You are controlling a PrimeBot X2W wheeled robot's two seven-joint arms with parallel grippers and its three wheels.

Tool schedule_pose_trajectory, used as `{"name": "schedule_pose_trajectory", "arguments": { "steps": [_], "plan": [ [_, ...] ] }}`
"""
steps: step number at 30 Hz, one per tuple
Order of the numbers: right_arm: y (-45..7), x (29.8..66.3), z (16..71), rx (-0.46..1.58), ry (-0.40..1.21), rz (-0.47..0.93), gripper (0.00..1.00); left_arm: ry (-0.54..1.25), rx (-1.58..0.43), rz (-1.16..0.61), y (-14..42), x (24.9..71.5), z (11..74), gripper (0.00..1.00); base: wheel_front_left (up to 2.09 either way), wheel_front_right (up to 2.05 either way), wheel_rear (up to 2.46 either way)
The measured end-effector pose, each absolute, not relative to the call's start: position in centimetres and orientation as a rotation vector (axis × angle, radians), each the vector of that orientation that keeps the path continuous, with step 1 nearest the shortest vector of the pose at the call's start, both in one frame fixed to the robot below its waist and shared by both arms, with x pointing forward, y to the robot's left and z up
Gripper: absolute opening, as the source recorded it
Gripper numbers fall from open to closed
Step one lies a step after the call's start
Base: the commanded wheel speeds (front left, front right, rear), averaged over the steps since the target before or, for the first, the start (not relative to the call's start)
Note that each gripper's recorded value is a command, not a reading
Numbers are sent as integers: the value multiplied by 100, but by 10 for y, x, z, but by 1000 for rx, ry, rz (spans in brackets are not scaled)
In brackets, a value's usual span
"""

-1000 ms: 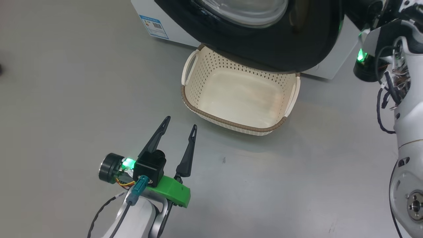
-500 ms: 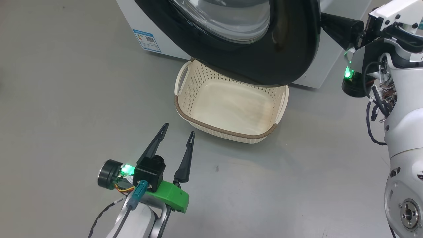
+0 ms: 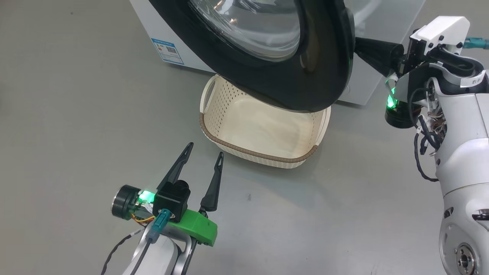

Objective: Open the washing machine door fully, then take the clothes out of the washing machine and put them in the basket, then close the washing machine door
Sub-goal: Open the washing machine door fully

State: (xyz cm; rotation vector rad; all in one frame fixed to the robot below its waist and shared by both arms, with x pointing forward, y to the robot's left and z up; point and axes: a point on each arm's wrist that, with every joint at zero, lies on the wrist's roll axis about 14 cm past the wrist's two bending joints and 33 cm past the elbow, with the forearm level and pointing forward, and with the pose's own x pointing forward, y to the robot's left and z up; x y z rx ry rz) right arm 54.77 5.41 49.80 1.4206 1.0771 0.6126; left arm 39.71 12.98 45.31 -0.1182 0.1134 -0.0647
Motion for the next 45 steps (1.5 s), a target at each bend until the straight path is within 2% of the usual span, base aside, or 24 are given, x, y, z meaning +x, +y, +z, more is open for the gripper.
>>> {"name": "schedule_pose_trajectory", "arguments": {
  "steps": [10,14,18,21,28,30,36,45],
  "plan": [
    [66,525,498,1418,1151,684,0,105,-113,-63,130,394,456,100,0,0,0],
    [71,523,507,1420,1142,720,0,107,-115,-61,130,392,456,100,0,0,0],
    [69,524,507,1427,1113,700,0,104,-114,-60,131,391,457,100,0,0,0],
    [63,528,506,1410,1041,661,0,102,-113,-53,133,389,458,100,0,0,0],
    [40,538,514,1154,793,636,0,89,-113,-42,136,384,462,100,0,0,0],
    [36,537,514,1141,767,629,0,86,-114,-39,137,383,463,100,0,0,0],
    [15,522,510,1011,653,602,0,77,-114,-31,140,374,466,100,0,0,0],
    [-13,490,511,707,479,549,0,55,-123,-9,149,359,472,100,0,0,0]
  ]
}}
